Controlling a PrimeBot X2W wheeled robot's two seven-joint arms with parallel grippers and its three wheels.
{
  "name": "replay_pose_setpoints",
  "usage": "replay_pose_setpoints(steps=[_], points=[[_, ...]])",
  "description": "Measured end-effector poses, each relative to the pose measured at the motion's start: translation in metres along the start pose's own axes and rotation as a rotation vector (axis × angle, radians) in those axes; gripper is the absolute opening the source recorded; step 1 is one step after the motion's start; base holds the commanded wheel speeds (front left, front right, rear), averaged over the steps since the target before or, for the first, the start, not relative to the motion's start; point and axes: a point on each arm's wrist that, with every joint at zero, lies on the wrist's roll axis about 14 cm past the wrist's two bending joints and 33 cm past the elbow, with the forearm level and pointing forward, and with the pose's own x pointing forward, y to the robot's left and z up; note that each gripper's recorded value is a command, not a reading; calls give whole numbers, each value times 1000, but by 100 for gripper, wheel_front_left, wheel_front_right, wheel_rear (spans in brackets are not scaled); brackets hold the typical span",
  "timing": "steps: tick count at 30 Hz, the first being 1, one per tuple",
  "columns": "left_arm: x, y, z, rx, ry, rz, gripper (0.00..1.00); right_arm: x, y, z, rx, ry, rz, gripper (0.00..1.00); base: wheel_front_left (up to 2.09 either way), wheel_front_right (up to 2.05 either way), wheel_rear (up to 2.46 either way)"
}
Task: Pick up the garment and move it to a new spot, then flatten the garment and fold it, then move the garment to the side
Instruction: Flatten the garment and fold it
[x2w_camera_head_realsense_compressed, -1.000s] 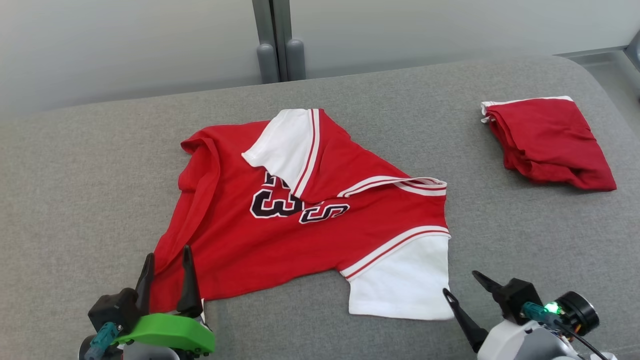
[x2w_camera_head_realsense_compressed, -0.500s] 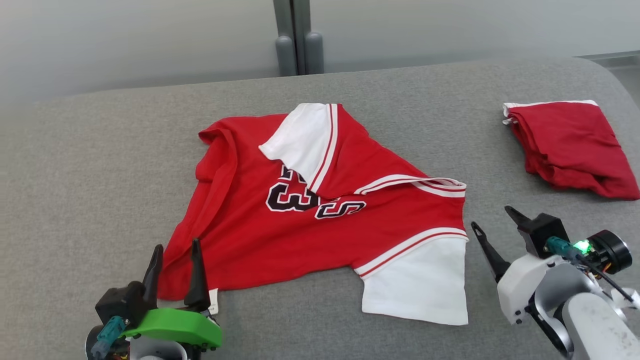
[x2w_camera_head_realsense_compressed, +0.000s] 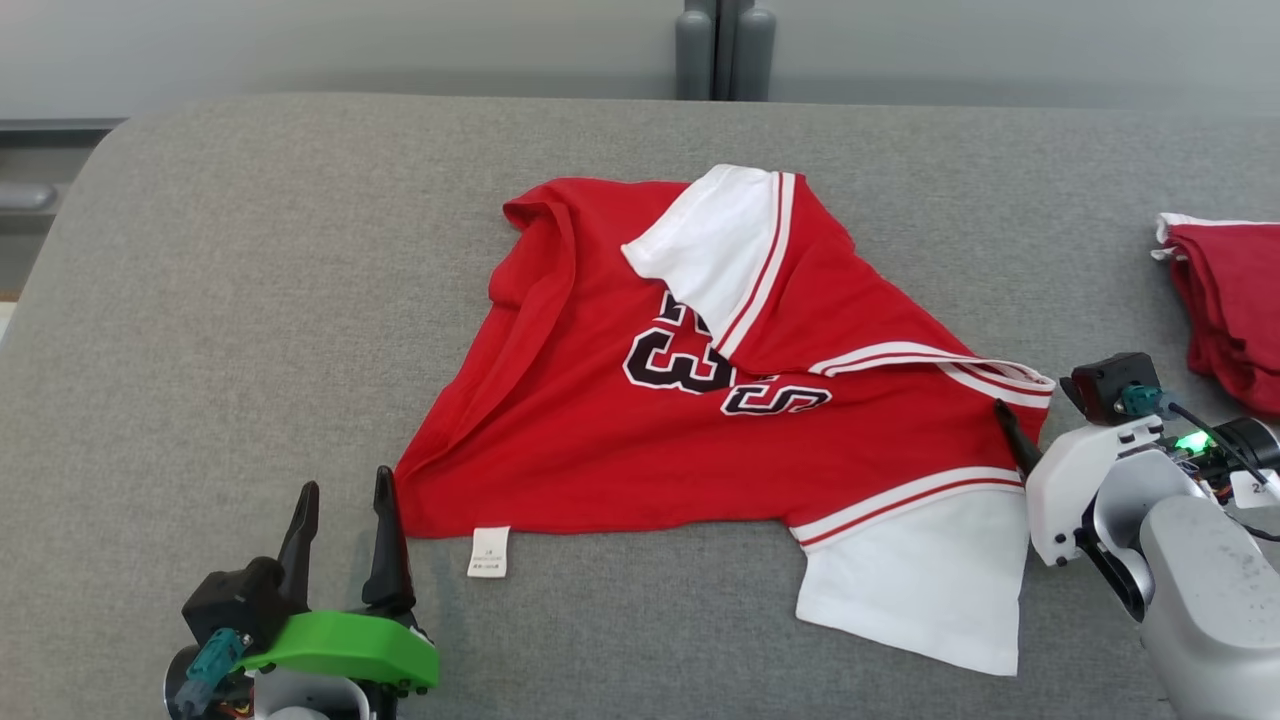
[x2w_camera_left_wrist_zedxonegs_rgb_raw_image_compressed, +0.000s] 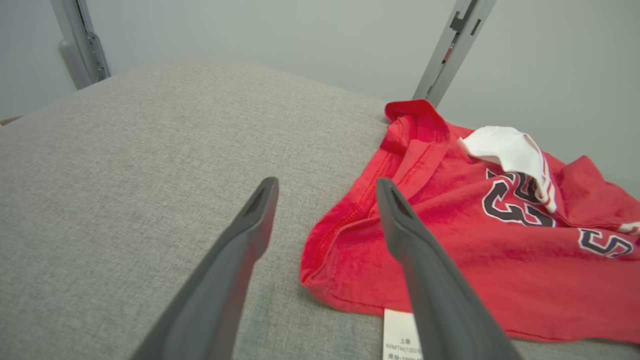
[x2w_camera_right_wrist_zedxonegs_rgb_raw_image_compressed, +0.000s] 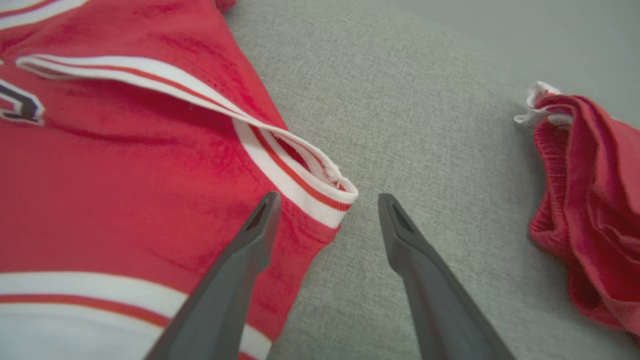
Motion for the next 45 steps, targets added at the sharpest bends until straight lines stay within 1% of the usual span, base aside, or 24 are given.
replay_pose_setpoints(steps=[1, 3, 4, 8, 16, 21, 23, 24, 29, 35, 41, 45], points=[[0, 2, 0, 1, 2, 7, 100, 4, 3, -3, 5, 14, 9, 100, 0, 0, 0], [-1, 7, -1, 3, 4, 22, 100, 15, 8, -5, 16, 34, 29, 10, 0, 0, 0], [0, 9, 0, 4, 3, 29, 100, 20, 11, -4, 14, 36, 38, 0, 0, 0, 0], [0, 15, -1, 8, 6, 47, 100, 38, 12, 14, -10, 2, 55, 0, 0, 0, 0], [8, 14, 1, 6, 1, 45, 100, 71, 4, 79, -58, -139, 42, 0, 0, 0, 0], [10, 12, 2, 4, 0, 40, 100, 82, -1, 101, -80, -182, 26, 0, 0, 0, 0], [12, 10, 4, 2, -6, 34, 100, 83, -6, 104, -76, -191, 11, 37, 0, 0, 0], [12, 9, 4, 1, -7, 30, 100, 82, -9, 105, -72, -197, 3, 100, 0, 0, 0], [13, 1, 5, -7, -12, 10, 100, 75, -11, 105, -69, -229, -10, 100, 0, 0, 0], [15, -13, 9, -3, -23, -36, 100, 54, -20, 105, -40, -283, -43, 100, 0, 0, 0], [15, -32, 14, 15, -41, -102, 100, 19, -19, 111, 34, -376, -75, 100, 0, 0, 0], [11, -42, 16, 22, -49, -140, 100, -8, -20, 103, 97, -421, -108, 100, 0, 0, 0]])
